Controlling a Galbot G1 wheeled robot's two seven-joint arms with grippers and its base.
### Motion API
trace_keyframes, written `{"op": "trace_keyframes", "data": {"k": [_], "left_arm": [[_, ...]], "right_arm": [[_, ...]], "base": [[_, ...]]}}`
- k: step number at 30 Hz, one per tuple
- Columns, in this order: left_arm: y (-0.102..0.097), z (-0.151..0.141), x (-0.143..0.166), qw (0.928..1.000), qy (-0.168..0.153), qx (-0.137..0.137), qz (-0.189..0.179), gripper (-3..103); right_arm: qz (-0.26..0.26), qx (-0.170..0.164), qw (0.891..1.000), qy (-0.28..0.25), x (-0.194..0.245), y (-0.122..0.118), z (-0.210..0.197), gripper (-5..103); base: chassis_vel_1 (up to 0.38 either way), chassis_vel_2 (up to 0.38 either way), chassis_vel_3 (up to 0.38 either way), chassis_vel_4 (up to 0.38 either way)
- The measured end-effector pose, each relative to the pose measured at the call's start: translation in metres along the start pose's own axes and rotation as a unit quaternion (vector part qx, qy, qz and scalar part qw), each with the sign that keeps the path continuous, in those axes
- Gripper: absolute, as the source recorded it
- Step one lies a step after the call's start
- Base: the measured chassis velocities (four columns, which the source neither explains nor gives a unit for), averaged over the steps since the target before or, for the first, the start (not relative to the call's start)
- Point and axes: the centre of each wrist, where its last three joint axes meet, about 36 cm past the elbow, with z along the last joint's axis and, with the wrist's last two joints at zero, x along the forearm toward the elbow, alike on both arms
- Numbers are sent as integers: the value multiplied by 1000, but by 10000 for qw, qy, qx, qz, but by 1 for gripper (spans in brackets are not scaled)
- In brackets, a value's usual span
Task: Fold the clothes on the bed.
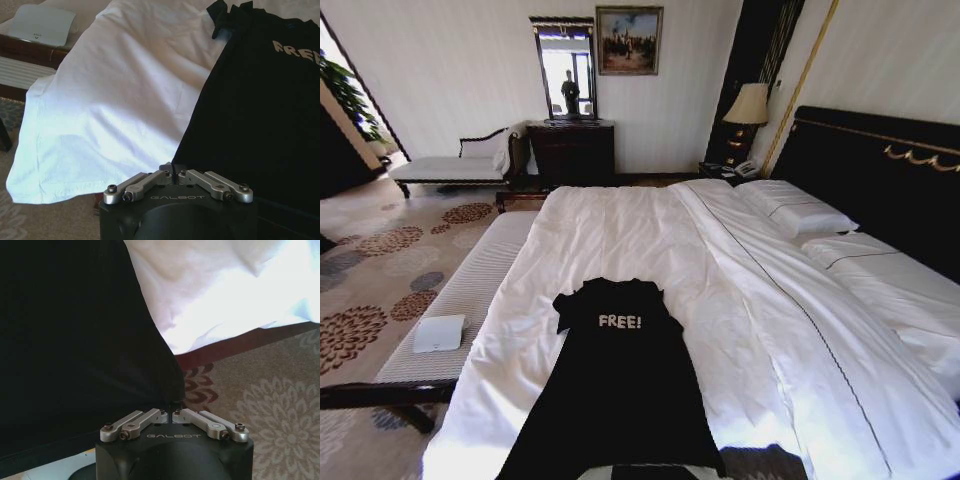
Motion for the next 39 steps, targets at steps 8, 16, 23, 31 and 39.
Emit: {"op": "trace_keyframes", "data": {"k": [8, 16, 23, 31, 39], "left_arm": [[4, 8, 2, 9998, 136, 5, -129, 0], [14, 21, -7, 9986, 423, 35, -319, 0], [16, 27, -11, 9960, 749, -162, -451, 0], [15, 33, -15, 9920, 1088, -353, -536, 0], [10, 34, -38, 9932, 879, -508, -562, -2]], "right_arm": [[141, 210, 9996, 147, -7, -2, 4, 0], [447, 425, 9972, 413, -15, -2, 13, 0], [611, 534, 9948, 619, -20, 0, 12, 0], [804, 691, 9909, 827, -33, 0, 18, 0], [567, 383, 9966, 466, -50, 4, 18, 0]], "base": [[0, 0, 0, 0], [0, 0, 0, 0], [0, 0, 0, 0], [0, 0, 0, 0], [0, 0, 0, 0]]}}
